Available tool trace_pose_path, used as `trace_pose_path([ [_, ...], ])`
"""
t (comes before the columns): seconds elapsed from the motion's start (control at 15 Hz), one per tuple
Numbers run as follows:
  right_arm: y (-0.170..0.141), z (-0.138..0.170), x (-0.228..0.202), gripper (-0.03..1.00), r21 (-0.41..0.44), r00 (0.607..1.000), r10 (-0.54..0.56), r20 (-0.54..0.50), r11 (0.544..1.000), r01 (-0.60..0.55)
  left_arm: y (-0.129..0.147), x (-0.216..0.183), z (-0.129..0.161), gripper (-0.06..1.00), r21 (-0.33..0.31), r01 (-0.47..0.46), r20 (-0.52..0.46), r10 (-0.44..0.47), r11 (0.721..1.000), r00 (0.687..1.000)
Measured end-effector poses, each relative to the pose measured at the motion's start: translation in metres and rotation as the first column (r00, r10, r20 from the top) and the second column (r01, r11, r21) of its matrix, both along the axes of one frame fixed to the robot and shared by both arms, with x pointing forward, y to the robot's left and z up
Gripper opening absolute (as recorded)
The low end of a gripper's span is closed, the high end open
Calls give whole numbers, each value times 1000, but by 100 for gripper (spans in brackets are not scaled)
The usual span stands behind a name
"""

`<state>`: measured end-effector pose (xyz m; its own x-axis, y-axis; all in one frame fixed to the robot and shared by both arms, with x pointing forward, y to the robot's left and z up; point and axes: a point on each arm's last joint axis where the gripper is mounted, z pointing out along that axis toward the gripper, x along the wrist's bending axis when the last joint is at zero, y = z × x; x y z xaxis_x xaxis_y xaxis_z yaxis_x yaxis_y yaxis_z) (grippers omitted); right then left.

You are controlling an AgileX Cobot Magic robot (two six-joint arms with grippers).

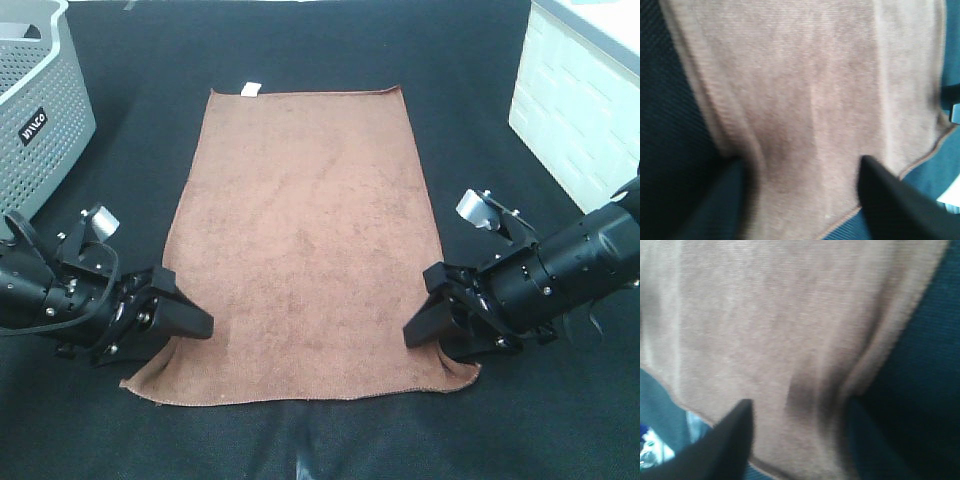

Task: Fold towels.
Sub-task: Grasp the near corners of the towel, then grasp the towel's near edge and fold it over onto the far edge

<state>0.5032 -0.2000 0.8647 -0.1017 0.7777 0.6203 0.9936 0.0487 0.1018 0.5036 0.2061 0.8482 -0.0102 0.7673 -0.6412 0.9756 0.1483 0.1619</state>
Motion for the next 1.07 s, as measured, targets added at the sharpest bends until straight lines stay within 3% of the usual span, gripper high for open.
trace_pose_path([
  [0.07, 0, -2, 0, 39, -13, 1000, -5, -2, 1000, 5, 2, 1, -3, 47, 33, -7, -1, 7, 999, 1000],
  [0.13, 0, -2, 0, 39, -13, 1000, -5, -2, 1000, 5, 2, 1, -3, 47, 33, -7, -1, 7, 999, 1000],
  [0.2, -1, -4, 1, 24, -29, 1000, -29, -9, 999, 29, 3, 1, -5, 23, 52, -10, -4, 10, 999, 1000],
  [0.33, -2, -5, 1, 6, -44, 998, -57, -23, 997, 56, 5, 1, -8, 1, 68, -12, -7, 12, 998, 1000],
  [0.4, -2, -5, 1, 0, -43, 997, -73, -36, 997, 71, 5, 1, -8, 1, 68, -12, -7, 12, 998, 1000],
  [0.67, -1, -1, 0, 0, -38, 994, -94, -52, 995, 92, 6, -1, 2, 0, 102, 31, 10, -32, 994, 999],
  [1.07, -1, 34, -17, 0, -2, 997, -69, -43, 998, 69, 10, -17, 31, 0, 135, 62, 20, -65, 989, 998],
])
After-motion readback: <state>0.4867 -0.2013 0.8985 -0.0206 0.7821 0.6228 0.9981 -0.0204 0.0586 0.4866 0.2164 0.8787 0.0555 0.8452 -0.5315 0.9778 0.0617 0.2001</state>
